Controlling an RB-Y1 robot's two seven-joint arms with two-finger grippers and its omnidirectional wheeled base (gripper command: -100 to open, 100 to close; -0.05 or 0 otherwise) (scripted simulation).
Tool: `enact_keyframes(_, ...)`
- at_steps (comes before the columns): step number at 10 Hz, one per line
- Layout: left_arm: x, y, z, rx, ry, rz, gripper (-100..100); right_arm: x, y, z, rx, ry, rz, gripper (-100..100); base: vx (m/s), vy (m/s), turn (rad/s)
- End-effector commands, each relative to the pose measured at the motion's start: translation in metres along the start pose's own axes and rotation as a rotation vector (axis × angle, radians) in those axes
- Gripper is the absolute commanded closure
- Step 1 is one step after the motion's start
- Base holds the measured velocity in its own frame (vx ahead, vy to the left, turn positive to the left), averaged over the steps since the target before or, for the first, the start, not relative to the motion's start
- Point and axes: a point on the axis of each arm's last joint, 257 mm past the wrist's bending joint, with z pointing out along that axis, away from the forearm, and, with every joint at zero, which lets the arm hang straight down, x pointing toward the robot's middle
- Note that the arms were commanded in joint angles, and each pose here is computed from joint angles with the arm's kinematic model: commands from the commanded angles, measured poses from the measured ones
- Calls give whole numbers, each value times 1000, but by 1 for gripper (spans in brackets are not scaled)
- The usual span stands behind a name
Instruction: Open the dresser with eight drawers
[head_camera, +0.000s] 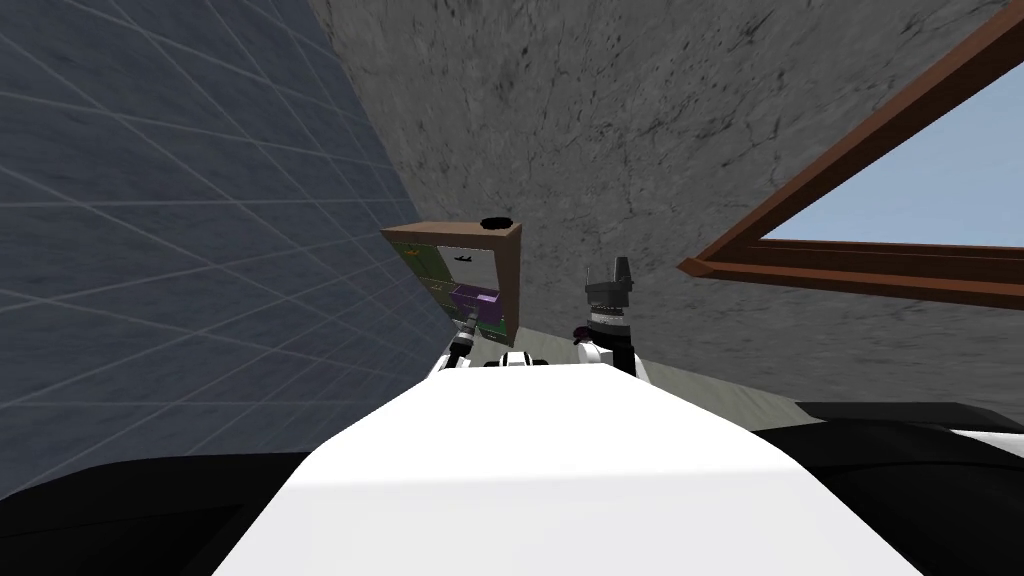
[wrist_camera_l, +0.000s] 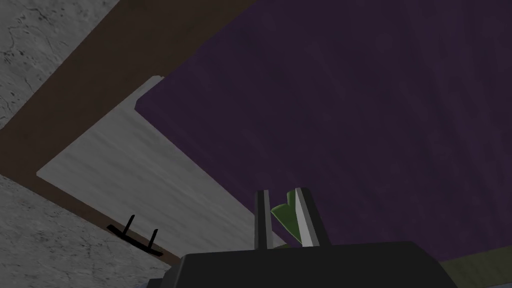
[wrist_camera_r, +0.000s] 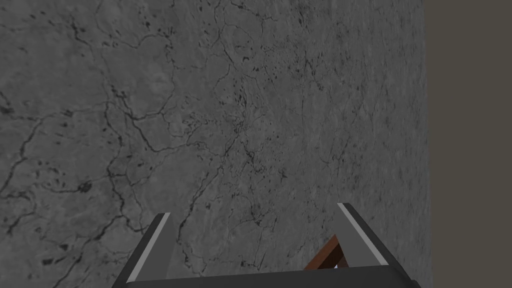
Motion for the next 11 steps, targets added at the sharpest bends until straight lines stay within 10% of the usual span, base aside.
enact_keyframes(1, 2, 1, -6, -6, 7, -1, 100, 0, 0, 0, 0, 0, 0, 0, -149, 52, 26)
enact_keyframes(3, 2, 1, -9, -6, 11, -1, 100, 0, 0, 0, 0, 0, 0, 0, -170, 45, 33)
enact_keyframes(4, -6, -8, 0, 0, 6, 0, -100, 0, 0, 0, 0, 0, 0, 0, -97, 19, -13)
enact_keyframes(11, -33, -36, 19, -4, 0, 2, -100, 0, 0, 0, 0, 0, 0, 0, -14, -11, -13)
